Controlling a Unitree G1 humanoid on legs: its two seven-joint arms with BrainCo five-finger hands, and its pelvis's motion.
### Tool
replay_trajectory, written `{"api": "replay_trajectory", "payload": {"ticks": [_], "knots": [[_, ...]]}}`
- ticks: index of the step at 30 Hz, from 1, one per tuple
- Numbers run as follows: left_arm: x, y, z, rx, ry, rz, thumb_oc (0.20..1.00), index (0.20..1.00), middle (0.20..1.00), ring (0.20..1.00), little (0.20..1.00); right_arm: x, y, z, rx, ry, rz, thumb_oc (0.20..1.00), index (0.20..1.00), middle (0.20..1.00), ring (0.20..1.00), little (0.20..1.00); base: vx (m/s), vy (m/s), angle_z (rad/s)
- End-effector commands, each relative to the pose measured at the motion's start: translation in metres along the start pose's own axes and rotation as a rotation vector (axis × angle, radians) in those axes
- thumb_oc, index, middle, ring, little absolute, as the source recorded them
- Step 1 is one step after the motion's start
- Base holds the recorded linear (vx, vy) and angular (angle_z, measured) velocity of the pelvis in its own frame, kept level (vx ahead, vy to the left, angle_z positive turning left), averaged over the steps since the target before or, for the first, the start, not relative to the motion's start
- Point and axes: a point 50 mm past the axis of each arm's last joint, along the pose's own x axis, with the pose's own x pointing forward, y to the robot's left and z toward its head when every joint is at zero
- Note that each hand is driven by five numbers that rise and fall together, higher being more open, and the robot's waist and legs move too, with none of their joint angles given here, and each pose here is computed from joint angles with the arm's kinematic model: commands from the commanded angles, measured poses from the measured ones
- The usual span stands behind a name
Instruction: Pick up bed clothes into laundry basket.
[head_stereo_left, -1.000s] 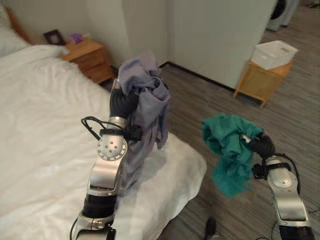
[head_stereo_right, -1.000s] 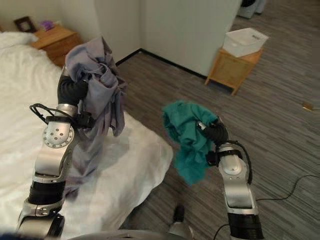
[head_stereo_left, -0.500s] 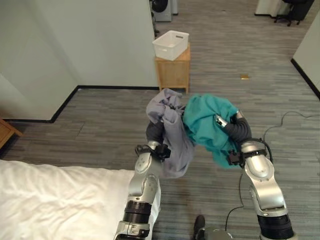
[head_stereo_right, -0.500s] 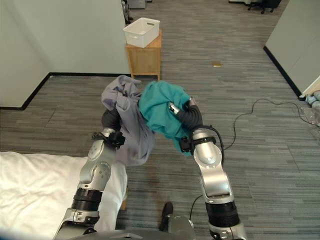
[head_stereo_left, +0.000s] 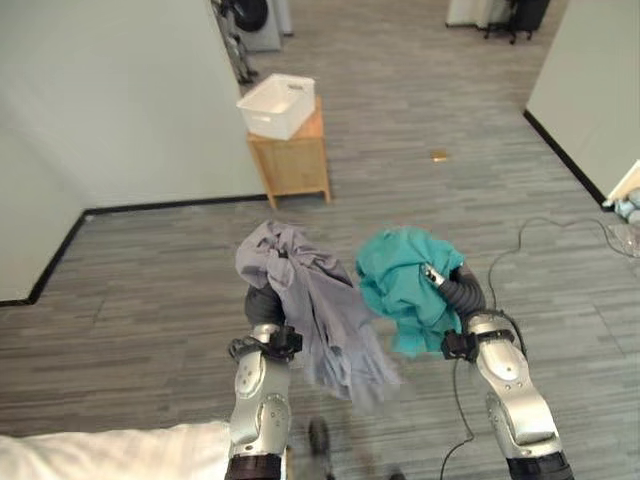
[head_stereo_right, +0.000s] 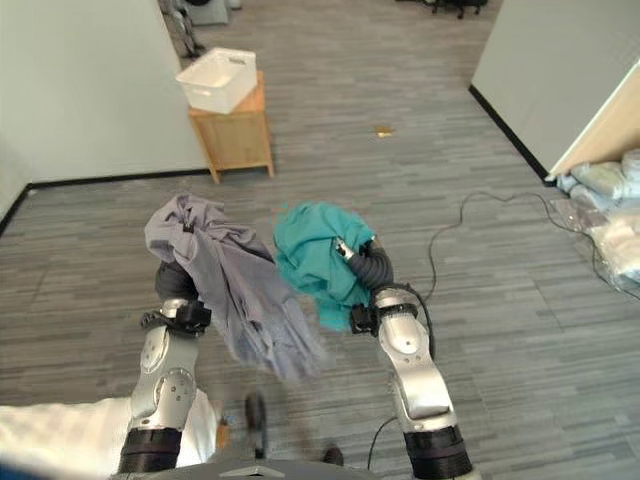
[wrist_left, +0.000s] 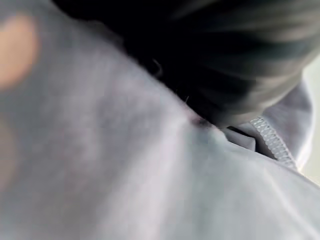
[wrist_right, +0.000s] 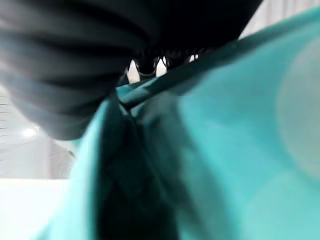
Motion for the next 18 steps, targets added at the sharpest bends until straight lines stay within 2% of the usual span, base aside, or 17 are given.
{"api": "replay_trajectory", "payload": {"ticks": [1, 4, 6, 8, 9, 14, 18], "knots": [[-0.003, -0.014, 0.032, -0.065, -0.220, -0.040, 0.200, 0.200, 0.200, 0.200, 0.200, 0.005, 0.002, 0.050, 0.056, -0.259, 0.018, 0.200, 0.200, 0.200, 0.200, 0.200, 0.97, 0.116, -0.66], [-0.009, -0.012, 0.025, -0.072, -0.183, -0.060, 0.200, 0.200, 0.200, 0.200, 0.200, -0.003, -0.005, 0.046, 0.052, -0.250, -0.023, 0.200, 0.200, 0.200, 0.200, 0.200, 0.60, 0.066, -0.90], [-0.011, -0.011, 0.020, -0.071, -0.157, -0.065, 0.200, 0.200, 0.200, 0.200, 0.200, -0.006, -0.009, 0.047, 0.041, -0.256, -0.038, 0.200, 0.200, 0.200, 0.200, 0.200, 0.41, 0.050, 0.06], [-0.015, -0.013, 0.013, -0.055, -0.121, -0.082, 0.200, 0.200, 0.200, 0.200, 0.200, -0.010, -0.017, 0.053, -0.011, -0.282, -0.061, 0.200, 0.200, 0.200, 0.200, 0.200, 0.53, 0.070, -0.05], [-0.014, -0.014, 0.010, -0.042, -0.103, -0.100, 0.200, 0.200, 0.200, 0.200, 0.200, -0.015, -0.029, 0.058, -0.114, -0.310, -0.127, 0.200, 0.200, 0.200, 0.200, 0.200, 0.26, 0.044, -0.01], [-0.009, -0.027, 0.000, -0.037, -0.054, -0.149, 0.200, 0.200, 0.200, 0.200, 0.200, -0.028, -0.042, 0.051, -0.223, -0.268, -0.179, 0.200, 0.200, 0.200, 0.200, 0.200, 0.37, 0.031, 0.47], [-0.008, -0.039, -0.010, 0.025, -0.009, -0.206, 0.200, 0.200, 0.200, 0.200, 0.200, -0.041, -0.054, 0.039, -0.248, -0.219, -0.234, 0.200, 0.200, 0.200, 0.200, 0.200, 0.63, -0.101, 0.87]]}}
